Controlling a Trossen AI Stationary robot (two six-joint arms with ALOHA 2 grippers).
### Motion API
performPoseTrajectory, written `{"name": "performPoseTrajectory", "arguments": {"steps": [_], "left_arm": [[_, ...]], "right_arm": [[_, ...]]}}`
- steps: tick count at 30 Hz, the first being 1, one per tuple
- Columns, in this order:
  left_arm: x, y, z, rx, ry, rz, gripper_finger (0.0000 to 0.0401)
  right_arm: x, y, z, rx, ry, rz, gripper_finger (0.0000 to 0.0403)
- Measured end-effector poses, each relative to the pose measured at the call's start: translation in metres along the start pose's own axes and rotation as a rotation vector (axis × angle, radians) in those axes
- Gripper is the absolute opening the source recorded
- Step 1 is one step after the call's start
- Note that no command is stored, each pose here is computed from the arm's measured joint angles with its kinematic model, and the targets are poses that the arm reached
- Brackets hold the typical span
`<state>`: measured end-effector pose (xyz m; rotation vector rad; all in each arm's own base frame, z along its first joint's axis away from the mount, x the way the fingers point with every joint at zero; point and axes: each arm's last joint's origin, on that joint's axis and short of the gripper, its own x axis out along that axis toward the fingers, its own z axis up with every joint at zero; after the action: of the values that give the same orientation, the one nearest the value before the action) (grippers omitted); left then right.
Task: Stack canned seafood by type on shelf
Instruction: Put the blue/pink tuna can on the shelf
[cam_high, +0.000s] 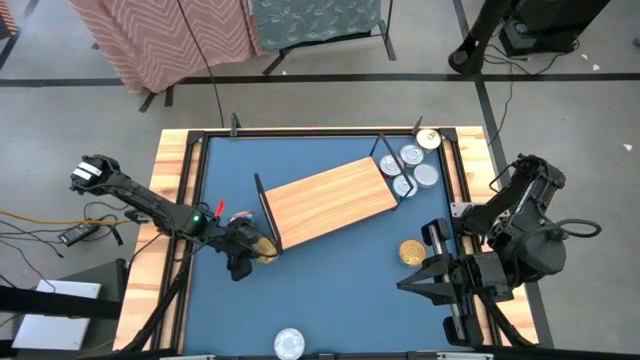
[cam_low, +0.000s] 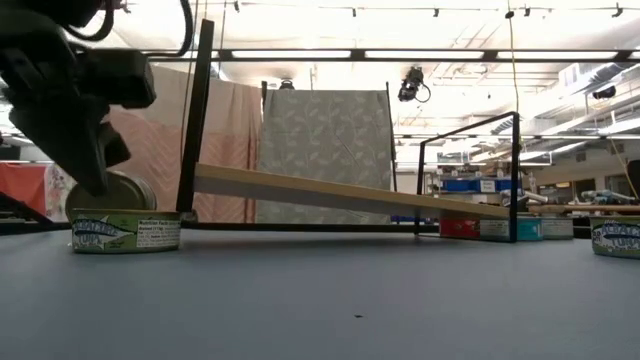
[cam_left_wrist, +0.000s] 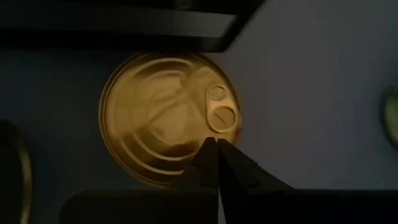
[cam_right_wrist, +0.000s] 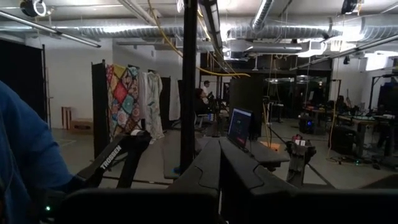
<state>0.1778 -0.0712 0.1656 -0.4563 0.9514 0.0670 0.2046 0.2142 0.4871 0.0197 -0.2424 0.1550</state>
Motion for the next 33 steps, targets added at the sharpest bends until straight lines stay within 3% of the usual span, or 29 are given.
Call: {"name": "performPoseTrajectory", "arguments": {"steps": [10,15,29,33], "left_arm": [[0.007,0.007,-0.007,-0.056,-0.037,0.026,0.0],[0.007,0.013,-0.015,-0.045,0.055,0.083,0.0],[0.001,0.016,-0.025,-0.032,0.194,0.071,0.0],[-0.012,0.016,-0.027,-0.04,0.289,0.066,0.0]], "right_arm": [[0.0,0.0,0.0,-0.01,-0.001,0.001,0.0013],[0.0,0.0,0.001,-0.008,-0.009,-0.001,0.0014],[-0.003,0.003,0.003,-0.014,-0.013,-0.01,0.0015],[-0.003,0.003,0.003,-0.01,-0.018,-0.012,0.0013]]}}
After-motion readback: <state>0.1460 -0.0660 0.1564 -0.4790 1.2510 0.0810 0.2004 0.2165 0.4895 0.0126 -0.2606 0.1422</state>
